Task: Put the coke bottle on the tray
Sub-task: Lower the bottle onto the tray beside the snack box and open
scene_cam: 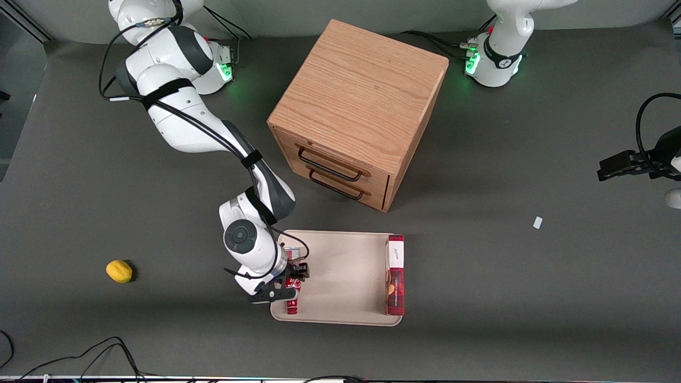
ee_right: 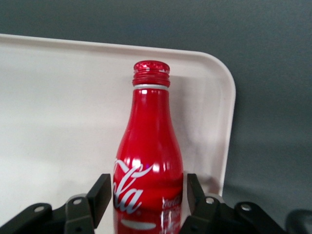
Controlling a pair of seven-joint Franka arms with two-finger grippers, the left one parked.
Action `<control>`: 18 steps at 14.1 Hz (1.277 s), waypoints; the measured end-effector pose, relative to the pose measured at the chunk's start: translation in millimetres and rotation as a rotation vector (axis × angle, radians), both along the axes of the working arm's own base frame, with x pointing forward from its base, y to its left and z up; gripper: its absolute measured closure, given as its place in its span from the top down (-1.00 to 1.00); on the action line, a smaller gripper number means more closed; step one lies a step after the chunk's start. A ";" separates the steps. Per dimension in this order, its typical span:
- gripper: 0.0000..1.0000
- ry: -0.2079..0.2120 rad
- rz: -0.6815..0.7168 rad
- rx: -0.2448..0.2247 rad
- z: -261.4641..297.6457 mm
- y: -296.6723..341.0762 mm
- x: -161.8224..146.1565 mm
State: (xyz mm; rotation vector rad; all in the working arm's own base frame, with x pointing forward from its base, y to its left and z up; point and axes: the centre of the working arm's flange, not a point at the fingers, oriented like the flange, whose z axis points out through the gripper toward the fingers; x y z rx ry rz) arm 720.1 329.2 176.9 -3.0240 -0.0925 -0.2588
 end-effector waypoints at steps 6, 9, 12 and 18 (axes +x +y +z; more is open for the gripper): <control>1.00 -0.020 -0.002 0.007 -6.5 -1.3 1.7; 1.00 -0.027 -0.002 0.010 -3.4 -1.0 2.7; 1.00 -0.032 -0.002 0.012 -1.6 -0.8 3.2; 1.00 -0.074 -0.006 0.028 28.9 -0.6 10.9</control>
